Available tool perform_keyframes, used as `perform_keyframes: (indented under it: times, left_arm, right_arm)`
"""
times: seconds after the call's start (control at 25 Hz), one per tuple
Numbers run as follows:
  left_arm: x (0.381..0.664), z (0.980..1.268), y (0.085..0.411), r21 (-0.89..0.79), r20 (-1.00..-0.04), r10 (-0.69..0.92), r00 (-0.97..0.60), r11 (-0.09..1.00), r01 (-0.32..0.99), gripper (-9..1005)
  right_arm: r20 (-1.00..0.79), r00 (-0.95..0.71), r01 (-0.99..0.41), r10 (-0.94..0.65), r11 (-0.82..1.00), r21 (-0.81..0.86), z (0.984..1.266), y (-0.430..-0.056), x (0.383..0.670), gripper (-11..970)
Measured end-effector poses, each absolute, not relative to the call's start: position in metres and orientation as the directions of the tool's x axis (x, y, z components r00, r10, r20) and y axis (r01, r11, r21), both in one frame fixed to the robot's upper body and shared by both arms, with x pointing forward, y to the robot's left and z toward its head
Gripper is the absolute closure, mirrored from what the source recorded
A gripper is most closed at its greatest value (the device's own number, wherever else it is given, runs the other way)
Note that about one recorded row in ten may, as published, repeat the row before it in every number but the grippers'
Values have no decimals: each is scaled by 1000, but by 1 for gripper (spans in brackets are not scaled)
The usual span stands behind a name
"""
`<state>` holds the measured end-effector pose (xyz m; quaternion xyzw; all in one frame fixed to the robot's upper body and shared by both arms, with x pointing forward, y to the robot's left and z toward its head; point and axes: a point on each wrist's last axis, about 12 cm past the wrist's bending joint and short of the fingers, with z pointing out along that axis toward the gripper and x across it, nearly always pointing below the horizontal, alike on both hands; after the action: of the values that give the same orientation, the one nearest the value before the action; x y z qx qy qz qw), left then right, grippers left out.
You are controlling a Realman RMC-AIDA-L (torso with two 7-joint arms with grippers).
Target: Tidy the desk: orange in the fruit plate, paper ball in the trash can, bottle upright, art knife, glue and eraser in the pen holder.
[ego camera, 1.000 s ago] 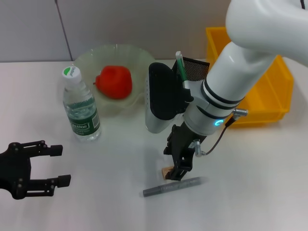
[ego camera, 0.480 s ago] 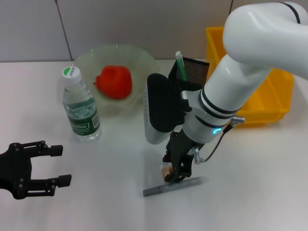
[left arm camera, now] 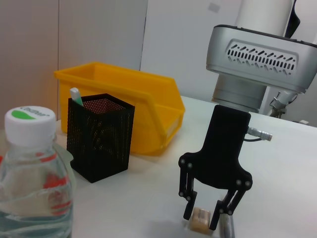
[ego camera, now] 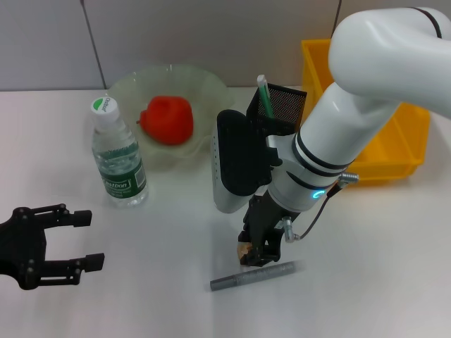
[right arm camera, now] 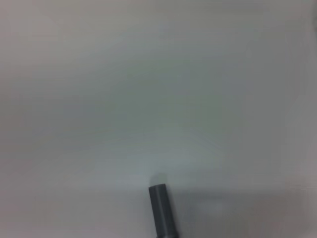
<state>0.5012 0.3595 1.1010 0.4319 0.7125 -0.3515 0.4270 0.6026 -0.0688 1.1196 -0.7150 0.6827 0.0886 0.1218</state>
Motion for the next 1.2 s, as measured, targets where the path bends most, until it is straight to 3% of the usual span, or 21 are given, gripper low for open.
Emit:
perform_keyframes:
  times: [0.76,1.04,1.2]
  left_arm:
    - [503,1103,361,-126,-915,310,-259,389,913,196]
    - [503,1103,361,-128,-915,309,-260,389,912,196]
    - [503,1103,361,-130,-915,306,-261,390,912,196]
  right_arm:
    - [-325,35,-998,-945,-15,-64,1126,-65,605,668]
    - [-437,-130,-980,-890,181,-78,1179,-65,625,708]
    - [-503,-266,-915,-823,380,-138,1225,-85,646,709]
